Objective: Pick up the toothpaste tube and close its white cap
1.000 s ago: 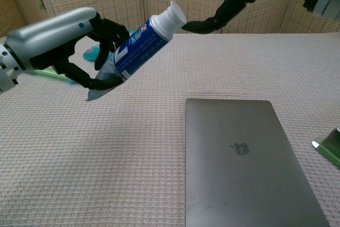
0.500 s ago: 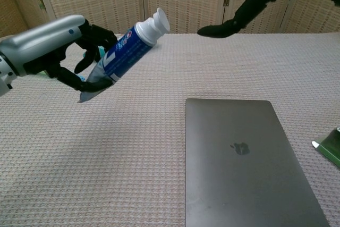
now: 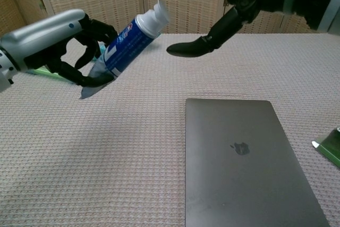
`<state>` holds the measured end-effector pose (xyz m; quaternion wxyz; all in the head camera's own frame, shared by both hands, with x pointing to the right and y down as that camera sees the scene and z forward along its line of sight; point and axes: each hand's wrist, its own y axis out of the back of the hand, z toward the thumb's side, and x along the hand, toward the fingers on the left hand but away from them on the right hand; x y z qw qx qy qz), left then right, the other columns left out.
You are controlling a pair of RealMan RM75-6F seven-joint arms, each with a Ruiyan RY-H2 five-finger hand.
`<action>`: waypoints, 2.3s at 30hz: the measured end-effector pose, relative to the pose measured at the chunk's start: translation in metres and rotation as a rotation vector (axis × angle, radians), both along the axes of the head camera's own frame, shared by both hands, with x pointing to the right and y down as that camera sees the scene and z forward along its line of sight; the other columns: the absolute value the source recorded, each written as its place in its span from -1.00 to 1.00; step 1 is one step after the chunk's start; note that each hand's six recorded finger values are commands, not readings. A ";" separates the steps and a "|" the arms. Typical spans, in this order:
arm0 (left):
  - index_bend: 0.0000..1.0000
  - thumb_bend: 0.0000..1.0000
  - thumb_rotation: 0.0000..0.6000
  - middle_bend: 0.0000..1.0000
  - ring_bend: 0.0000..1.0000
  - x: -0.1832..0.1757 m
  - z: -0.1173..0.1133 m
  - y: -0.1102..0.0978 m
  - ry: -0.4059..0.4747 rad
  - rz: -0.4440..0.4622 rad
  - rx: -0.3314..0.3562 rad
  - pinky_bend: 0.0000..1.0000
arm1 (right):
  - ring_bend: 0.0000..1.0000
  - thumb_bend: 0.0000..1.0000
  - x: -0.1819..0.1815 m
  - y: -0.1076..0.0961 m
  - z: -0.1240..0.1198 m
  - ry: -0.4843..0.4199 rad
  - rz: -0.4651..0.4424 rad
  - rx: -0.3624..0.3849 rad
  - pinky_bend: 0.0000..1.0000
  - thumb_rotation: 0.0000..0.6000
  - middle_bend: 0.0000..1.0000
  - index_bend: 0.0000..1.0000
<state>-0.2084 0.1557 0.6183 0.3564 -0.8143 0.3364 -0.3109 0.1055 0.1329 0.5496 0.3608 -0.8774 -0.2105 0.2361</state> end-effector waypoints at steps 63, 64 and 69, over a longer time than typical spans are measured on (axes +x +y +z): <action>0.68 0.59 1.00 0.85 0.59 0.005 -0.004 -0.004 -0.078 -0.015 0.019 -0.14 | -1.00 -0.32 -0.051 -0.003 0.015 -0.121 0.008 -0.095 -1.00 0.17 -1.00 -1.00; 0.68 0.59 1.00 0.85 0.59 0.005 -0.004 -0.004 -0.079 -0.016 0.019 -0.14 | -1.00 -0.32 -0.049 -0.004 0.014 -0.125 0.015 -0.091 -1.00 0.17 -1.00 -1.00; 0.66 0.59 1.00 0.85 0.57 -0.001 0.001 -0.003 -0.107 -0.016 0.021 -0.14 | -1.00 -0.32 -0.033 -0.014 0.005 -0.144 0.061 -0.064 -1.00 0.17 -1.00 -1.00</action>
